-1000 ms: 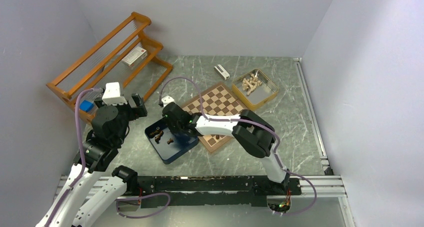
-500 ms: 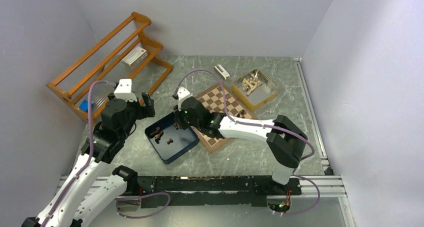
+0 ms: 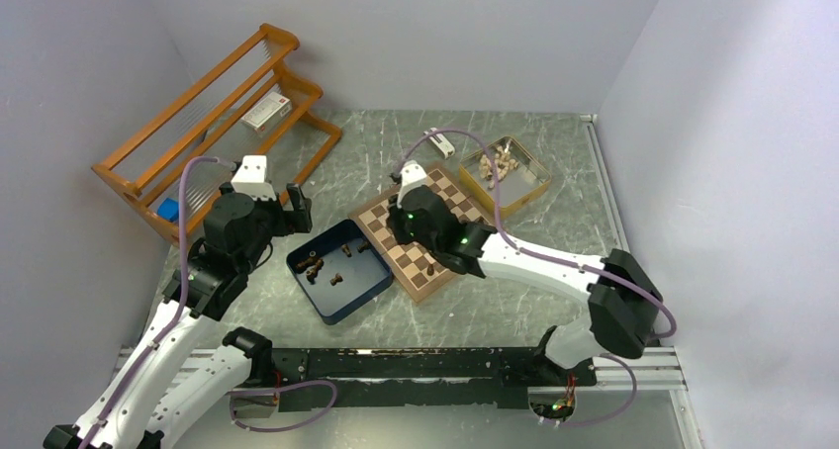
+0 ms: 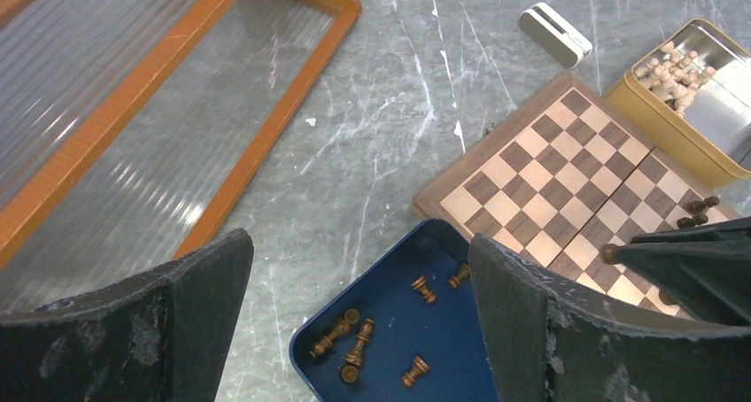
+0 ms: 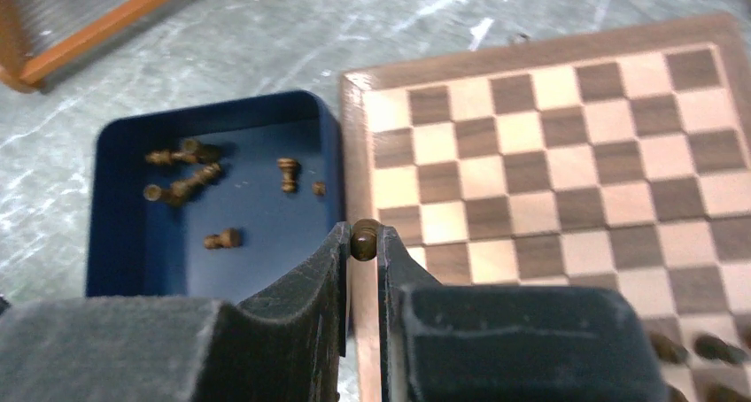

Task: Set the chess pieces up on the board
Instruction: Place the chess piece on the chessboard.

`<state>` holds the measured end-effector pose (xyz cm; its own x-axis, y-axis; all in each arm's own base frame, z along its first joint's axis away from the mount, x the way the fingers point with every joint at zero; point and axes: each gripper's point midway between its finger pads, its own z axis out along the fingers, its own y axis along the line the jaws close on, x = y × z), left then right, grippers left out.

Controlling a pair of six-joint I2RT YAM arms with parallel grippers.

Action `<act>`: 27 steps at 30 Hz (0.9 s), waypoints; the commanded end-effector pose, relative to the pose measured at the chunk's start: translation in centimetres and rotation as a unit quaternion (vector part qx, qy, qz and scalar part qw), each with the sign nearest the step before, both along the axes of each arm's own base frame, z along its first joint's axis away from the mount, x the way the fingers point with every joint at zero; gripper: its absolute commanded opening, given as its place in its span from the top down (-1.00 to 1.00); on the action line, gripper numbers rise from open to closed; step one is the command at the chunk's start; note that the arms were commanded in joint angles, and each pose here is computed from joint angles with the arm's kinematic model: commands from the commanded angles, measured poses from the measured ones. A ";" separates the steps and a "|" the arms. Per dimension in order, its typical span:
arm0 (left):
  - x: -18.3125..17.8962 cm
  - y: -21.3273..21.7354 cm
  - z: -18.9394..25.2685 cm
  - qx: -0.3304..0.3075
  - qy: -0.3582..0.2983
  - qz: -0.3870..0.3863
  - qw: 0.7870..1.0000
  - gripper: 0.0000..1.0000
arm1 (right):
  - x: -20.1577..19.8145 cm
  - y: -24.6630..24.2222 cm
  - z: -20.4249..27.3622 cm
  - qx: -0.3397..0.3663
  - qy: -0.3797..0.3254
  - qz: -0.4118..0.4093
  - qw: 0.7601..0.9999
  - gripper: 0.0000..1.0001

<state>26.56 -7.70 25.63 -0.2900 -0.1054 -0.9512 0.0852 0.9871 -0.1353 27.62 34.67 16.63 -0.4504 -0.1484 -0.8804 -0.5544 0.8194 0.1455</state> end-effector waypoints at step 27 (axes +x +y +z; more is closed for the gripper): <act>0.2 0.2 1.5 -0.001 -0.036 0.000 0.999 -0.94 | 2.0 -11.9 -7.1 -0.076 0.069 -0.143 0.984 0.95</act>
<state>26.46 -7.57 26.59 -0.2527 -0.1070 -0.9616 0.0937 0.9865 -0.1344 29.82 23.29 10.63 -0.5770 -0.1206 -0.8078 -0.3066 0.9487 0.0774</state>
